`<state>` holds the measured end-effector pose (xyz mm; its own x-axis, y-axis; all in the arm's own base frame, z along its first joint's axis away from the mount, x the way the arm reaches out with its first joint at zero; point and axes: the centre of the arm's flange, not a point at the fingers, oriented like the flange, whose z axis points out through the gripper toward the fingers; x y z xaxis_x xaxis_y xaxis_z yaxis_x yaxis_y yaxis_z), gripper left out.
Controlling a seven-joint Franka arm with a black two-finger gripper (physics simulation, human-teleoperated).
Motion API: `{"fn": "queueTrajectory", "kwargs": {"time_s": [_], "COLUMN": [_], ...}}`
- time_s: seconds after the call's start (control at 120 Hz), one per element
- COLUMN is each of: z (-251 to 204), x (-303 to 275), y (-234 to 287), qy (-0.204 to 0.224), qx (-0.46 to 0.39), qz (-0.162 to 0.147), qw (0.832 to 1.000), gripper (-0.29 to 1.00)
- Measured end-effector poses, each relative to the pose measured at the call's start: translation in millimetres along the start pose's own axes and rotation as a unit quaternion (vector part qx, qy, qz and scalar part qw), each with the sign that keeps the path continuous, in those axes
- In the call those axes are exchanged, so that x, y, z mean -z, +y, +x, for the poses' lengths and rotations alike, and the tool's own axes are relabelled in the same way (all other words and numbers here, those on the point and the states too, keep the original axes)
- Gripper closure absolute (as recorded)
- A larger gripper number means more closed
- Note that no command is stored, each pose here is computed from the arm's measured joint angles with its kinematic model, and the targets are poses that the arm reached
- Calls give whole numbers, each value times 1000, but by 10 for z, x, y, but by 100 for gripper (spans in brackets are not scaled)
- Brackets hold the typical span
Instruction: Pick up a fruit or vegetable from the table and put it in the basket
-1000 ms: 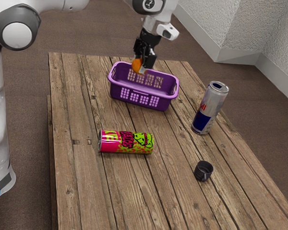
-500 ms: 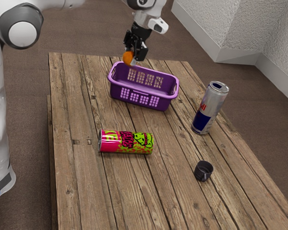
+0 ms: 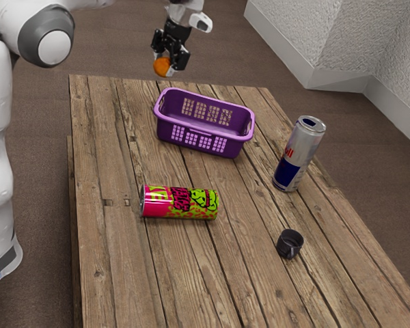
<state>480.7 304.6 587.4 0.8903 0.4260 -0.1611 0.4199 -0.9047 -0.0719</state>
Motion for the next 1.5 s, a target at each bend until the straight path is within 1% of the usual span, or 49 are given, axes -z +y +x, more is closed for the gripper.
{"fn": "queueTrajectory", "kwargs": {"time_s": [0.183, 0.433, 0.65, 0.767, 0.925, 1.133, 1.333, 1.5], "z": [34, 84, 119, 168, 200, 201, 237, 278], "x": [-58, -87, 69, 17, 8, 22, 79, -110], "y": [-37, 91, 368, 399, 659, 840, 1137, 1144], "qy": [-5, -5, 15, 11, 11, 12, 40, 27], "qx": [4, -6, -29, -30, -49, -58, -76, -73], "qz": [0, 1, 8, 10, 14, 16, 17, 18], "qw": [1000, 1000, 999, 999, 999, 998, 996, 997], "gripper": [32, 32, 32, 32, 32, 32, 32, 32]}}
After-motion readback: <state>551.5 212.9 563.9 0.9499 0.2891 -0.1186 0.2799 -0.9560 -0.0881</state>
